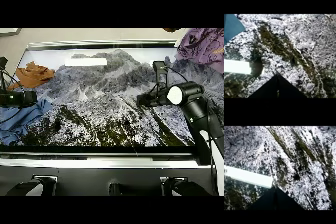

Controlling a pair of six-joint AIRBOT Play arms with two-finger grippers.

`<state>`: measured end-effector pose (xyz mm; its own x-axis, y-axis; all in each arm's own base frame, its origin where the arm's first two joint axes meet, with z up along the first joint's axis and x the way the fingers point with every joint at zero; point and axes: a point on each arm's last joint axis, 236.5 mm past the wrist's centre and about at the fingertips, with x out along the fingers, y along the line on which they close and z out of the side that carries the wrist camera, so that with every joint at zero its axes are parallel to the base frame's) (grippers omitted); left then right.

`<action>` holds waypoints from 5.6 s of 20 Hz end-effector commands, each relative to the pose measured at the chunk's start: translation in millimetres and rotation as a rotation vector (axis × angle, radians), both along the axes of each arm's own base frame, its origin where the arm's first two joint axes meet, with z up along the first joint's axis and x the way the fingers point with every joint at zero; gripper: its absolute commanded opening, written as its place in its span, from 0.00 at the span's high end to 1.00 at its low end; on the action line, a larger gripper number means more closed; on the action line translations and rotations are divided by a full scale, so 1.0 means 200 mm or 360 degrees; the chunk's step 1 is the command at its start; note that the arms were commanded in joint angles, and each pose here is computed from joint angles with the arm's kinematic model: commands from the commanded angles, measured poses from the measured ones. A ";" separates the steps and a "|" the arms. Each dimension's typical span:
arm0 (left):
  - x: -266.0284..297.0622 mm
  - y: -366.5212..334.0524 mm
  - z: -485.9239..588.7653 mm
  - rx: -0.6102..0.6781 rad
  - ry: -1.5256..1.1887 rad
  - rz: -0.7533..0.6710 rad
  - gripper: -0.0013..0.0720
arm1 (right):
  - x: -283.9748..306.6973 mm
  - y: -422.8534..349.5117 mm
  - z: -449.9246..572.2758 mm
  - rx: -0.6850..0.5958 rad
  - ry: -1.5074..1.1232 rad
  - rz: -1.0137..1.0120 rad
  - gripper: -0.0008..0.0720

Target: Fold the clothes and pants, and hang the long-sleeved shirts on hangers.

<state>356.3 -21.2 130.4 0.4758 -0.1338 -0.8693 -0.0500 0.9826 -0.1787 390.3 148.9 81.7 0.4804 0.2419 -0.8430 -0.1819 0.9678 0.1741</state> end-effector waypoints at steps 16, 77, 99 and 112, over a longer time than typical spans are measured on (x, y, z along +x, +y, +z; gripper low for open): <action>0.00 0.00 0.00 -0.0001 -0.0004 -0.0001 0.95 | 0.00 0.00 0.00 0.0004 0.0000 0.0001 0.95; 0.33 -0.43 -0.30 -0.0783 -0.0080 0.0401 0.15 | 0.39 -0.20 -0.66 0.1115 0.0651 -0.0710 0.44; 0.35 -0.73 -0.79 -0.0875 0.0272 0.0243 0.15 | 0.50 0.07 -0.72 0.0923 0.0425 -0.0676 0.95; 0.67 -1.00 -1.09 -0.1135 0.0215 0.0300 0.17 | 0.42 0.06 -0.70 0.0840 0.0497 -0.0618 0.95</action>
